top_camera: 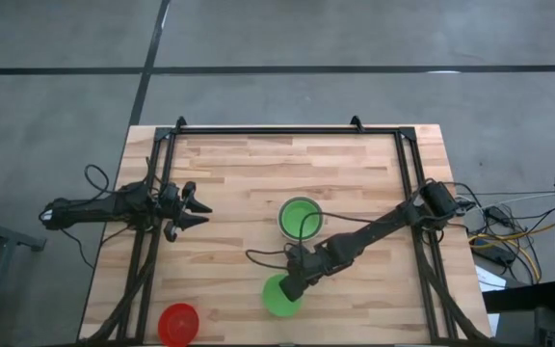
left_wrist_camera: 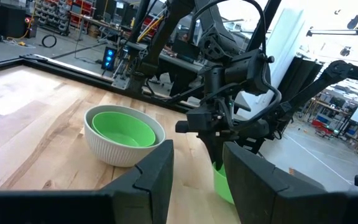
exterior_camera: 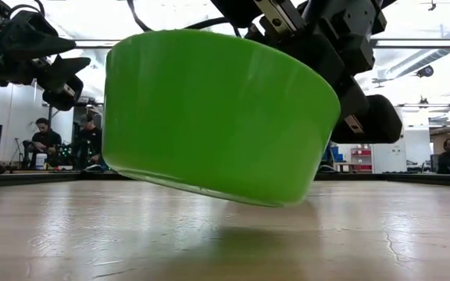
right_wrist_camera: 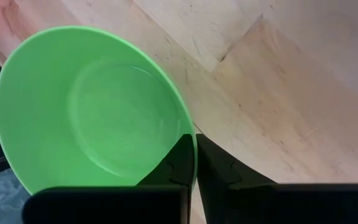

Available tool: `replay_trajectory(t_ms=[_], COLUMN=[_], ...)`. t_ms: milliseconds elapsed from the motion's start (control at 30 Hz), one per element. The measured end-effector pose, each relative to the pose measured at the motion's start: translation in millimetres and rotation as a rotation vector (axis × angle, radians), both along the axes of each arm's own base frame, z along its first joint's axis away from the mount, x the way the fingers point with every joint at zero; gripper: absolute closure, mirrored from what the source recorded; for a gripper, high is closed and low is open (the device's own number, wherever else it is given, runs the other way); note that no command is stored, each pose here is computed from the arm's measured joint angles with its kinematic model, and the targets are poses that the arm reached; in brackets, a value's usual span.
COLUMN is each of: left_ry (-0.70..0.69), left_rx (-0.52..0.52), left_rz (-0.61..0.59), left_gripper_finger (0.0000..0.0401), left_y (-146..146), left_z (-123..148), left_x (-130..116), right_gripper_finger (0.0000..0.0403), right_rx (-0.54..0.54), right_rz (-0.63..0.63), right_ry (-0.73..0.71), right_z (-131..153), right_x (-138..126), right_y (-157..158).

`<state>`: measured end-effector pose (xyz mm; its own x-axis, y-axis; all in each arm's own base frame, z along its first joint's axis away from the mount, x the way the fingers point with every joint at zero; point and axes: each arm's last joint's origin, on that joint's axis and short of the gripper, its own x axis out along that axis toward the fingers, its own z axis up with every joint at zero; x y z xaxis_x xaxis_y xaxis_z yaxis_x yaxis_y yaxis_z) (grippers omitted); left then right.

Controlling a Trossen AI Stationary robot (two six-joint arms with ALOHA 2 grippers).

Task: Nest bowls inside each other
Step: Stack the green bowl on top of the other green bowl

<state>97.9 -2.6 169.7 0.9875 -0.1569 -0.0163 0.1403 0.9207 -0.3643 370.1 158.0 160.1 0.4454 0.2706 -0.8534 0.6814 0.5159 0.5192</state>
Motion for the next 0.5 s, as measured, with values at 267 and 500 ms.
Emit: replay_trajectory(t_ms=[267,500], left_ry=[0.0,0.0], left_rx=[0.0,0.0], left_rz=[0.0,0.0], left_gripper_finger=[0.0256,0.0256], left_y=[0.0,0.0], left_z=[0.0,0.0], left_x=[0.0,0.0], right_gripper_finger=[0.0394,0.0394], right_rx=[0.0,-0.015], right_rz=[0.0,0.002], right_ry=[0.0,-0.023], right_z=[0.1,9.1], right_x=[0.0,-2.0], right_y=[0.0,-1.4])
